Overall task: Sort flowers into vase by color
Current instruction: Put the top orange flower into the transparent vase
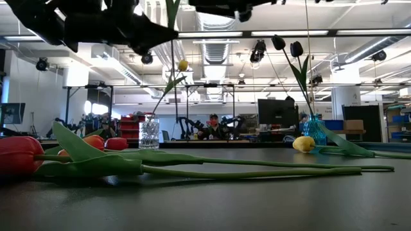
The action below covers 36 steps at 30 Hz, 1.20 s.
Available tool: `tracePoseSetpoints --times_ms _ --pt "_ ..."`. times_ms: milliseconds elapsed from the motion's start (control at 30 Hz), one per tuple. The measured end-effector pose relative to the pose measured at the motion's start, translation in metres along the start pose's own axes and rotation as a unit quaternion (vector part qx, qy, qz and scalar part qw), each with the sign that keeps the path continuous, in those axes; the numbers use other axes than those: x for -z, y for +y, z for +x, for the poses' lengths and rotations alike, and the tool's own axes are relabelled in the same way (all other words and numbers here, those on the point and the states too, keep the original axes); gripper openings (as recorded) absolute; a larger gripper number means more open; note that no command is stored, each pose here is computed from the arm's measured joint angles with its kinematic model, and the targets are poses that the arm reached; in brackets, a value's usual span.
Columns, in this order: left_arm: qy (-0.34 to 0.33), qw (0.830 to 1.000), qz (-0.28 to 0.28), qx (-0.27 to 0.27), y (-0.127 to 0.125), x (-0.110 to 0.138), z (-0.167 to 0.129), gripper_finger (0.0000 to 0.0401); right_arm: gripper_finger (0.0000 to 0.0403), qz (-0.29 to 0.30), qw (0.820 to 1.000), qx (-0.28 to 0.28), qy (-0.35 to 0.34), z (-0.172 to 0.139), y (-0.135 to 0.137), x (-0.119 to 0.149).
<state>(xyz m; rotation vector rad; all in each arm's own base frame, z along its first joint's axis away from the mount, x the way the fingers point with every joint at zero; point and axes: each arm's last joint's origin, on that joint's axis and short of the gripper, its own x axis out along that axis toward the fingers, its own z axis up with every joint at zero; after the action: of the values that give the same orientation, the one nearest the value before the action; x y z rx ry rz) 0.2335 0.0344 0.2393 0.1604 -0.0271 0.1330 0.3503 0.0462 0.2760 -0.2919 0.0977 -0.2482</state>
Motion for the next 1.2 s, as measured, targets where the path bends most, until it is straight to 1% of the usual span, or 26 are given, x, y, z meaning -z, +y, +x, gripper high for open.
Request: tracePoseSetpoints --times_ms 100,200,300,367,400,433,500,567,700,933,1067,1200 --pt "0.019 0.999 0.012 -0.038 0.011 -0.002 -0.007 0.0001 0.0170 -0.007 0.999 0.024 0.047 -0.007 -0.001 0.002" --pt "0.022 0.997 0.018 -0.066 0.023 -0.008 -0.017 0.0001 0.0129 -0.026 0.995 0.038 0.084 -0.010 0.001 0.012" --pt "0.014 0.995 0.023 -0.096 0.034 -0.016 -0.029 0.0001 0.0075 -0.036 0.994 0.029 0.102 -0.012 0.005 0.026" --pt "0.009 0.993 0.025 -0.114 0.041 -0.021 -0.037 0.0001 0.0037 -0.039 0.993 0.011 0.110 -0.014 0.007 0.036" --pt "0.006 0.992 0.027 -0.123 0.044 -0.023 -0.040 0.0001 0.0023 -0.036 0.994 0.000 0.104 -0.015 0.007 0.039" --pt "0.001 0.991 0.028 -0.131 0.047 -0.025 -0.043 0.0001 0.0018 -0.032 0.995 -0.008 0.093 -0.016 0.008 0.040" --pt "0.003 0.989 0.032 -0.144 0.051 -0.027 -0.047 0.0001 0.0014 -0.031 0.997 -0.019 0.073 -0.018 0.008 0.040" --pt "0.002 0.986 0.046 -0.160 0.054 -0.029 -0.051 0.0001 0.0013 -0.034 0.997 -0.019 0.067 -0.020 0.006 0.038" --pt "0.015 0.971 0.080 -0.224 0.063 -0.030 -0.056 0.0001 0.0012 -0.031 0.997 -0.017 0.064 -0.022 0.004 0.035" --pt "0.021 0.955 0.084 -0.283 0.083 -0.028 -0.063 0.0001 0.0012 -0.030 0.997 -0.018 0.064 -0.022 0.005 0.036" --pt "0.003 0.950 0.091 -0.297 0.094 -0.028 -0.064 0.0001 0.0012 -0.029 0.997 -0.018 0.064 -0.022 0.005 0.036" --pt "0.007 0.947 0.090 -0.309 0.106 -0.023 -0.064 0.0001 0.0012 -0.029 0.997 -0.018 0.064 -0.022 0.005 0.036"
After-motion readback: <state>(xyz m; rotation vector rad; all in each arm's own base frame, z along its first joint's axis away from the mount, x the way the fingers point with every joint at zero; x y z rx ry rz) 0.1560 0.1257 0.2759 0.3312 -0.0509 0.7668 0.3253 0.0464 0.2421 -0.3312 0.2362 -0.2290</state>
